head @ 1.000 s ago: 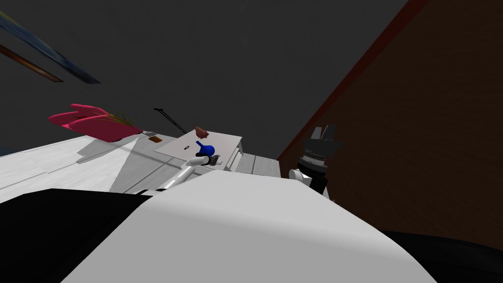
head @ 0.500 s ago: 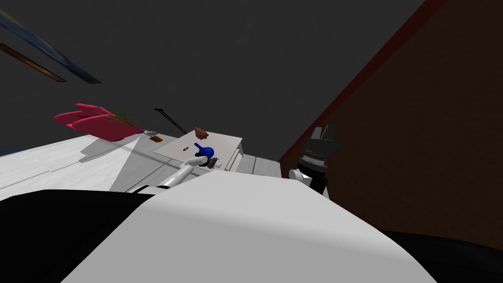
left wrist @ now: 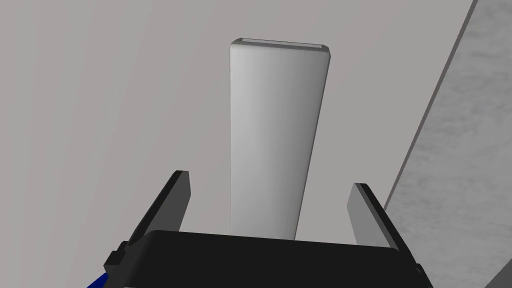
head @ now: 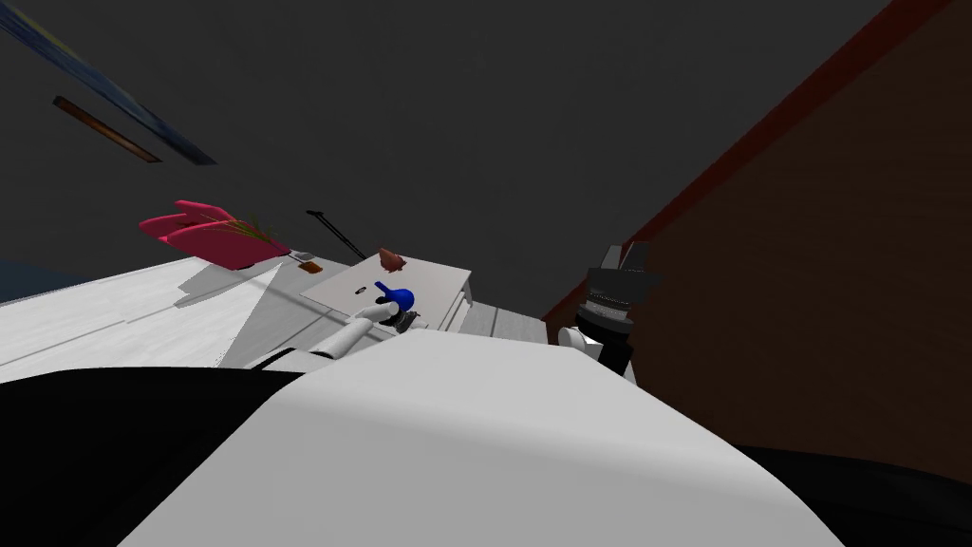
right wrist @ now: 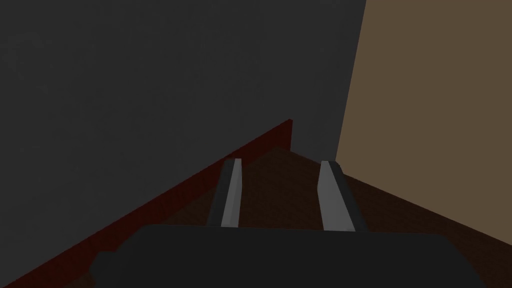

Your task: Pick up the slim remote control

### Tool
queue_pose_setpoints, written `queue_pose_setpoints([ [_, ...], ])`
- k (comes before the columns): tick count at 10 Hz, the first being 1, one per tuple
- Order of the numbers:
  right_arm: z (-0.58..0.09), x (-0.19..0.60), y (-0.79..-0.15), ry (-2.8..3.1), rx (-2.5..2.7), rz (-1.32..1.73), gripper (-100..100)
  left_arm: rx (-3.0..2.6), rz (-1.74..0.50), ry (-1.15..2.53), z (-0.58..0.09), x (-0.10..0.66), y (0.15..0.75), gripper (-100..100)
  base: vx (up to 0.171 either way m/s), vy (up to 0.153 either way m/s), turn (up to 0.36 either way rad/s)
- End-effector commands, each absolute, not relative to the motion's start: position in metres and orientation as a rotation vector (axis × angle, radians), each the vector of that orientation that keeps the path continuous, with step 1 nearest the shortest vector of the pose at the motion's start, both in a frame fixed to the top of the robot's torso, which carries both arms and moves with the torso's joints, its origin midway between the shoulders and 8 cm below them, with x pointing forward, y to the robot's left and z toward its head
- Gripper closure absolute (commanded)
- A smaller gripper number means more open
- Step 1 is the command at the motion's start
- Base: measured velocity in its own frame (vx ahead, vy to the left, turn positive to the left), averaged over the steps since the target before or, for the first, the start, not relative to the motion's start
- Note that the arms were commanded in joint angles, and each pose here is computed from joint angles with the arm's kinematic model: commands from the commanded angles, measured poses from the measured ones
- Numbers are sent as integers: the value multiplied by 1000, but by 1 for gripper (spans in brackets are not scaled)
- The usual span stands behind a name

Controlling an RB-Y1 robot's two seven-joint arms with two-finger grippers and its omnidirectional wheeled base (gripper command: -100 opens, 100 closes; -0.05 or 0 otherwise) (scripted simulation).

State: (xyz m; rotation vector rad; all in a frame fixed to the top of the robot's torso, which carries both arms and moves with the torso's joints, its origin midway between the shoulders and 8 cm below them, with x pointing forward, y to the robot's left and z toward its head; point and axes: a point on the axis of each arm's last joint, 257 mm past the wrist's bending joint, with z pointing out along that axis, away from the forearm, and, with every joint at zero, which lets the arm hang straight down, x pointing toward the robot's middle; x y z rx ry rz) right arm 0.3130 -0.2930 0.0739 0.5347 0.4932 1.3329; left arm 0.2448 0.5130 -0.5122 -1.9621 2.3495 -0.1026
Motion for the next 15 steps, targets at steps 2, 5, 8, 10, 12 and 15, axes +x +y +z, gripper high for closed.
queue_pose_setpoints([
  [2, 74, 313, -293, 493, 535, 1333, 0, -1968, -46, 2433, -517, 223, 514, -100, 141, 31, 98],
  [5, 74, 313, -293, 493, 535, 1333, 0, -1968, -43, 2437, -518, 222, 513, 0, 60, 16, 24],
  [8, 74, 313, -293, 493, 535, 1333, 0, -1898, -46, 2495, -527, 231, 491, -100, 45, 22, 166],
  [10, 74, 313, -293, 493, 535, 1333, 0, -1851, -47, 2530, -532, 238, 477, -100, 55, 28, 196],
  [12, 74, 313, -293, 493, 535, 1333, 0, -1804, -47, 2563, -537, 244, 463, -100, 56, 31, 185],
  [15, 74, 313, -293, 493, 535, 1333, 0, -1735, -45, 2608, -542, 253, 442, -100, 40, -29, 138],
])
